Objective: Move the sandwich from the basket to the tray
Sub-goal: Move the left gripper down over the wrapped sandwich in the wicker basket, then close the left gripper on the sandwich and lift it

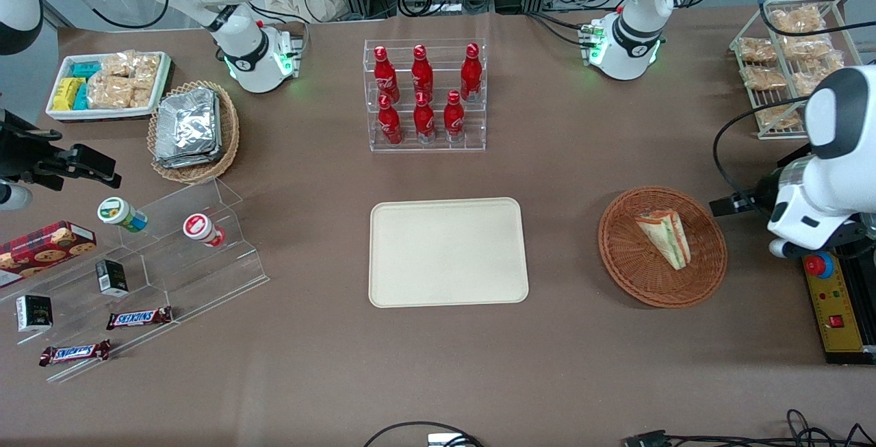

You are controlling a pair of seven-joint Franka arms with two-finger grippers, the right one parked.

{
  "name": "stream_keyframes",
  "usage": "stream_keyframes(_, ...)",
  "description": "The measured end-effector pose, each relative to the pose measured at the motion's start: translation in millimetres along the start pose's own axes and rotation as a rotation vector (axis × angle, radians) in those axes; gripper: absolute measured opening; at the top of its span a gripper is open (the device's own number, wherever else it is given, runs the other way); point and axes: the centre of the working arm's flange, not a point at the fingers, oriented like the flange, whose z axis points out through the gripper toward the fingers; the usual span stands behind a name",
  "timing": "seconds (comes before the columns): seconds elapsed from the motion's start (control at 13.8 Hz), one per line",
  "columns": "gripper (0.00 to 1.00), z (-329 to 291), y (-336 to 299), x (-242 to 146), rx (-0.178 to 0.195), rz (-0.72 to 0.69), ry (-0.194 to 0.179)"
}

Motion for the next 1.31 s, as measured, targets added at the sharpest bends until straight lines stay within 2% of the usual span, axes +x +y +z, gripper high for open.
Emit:
stream_keyframes(0.44, 1.00, 125, 14, 1, -0.055, -0.020, 0.105)
stream_keyframes(0.65, 1.00, 160, 19, 6, -0.075, -0.050, 0.111)
stream_keyframes(0.95, 1.00, 181, 21, 9, -0.074, -0.058, 0.083)
stream_keyframes(1.02, 0.95, 186, 21, 9, -0.073, -0.061, 0.075)
stream_keyframes(1.09, 0.95, 190, 22, 10, -0.074, -0.075, 0.071)
stream_keyframes(1.16, 0.88, 193, 22, 10, -0.076, -0.099, 0.069)
stream_keyframes(1.31, 0.63, 192, 23, 11, -0.080, -0.144, 0.072)
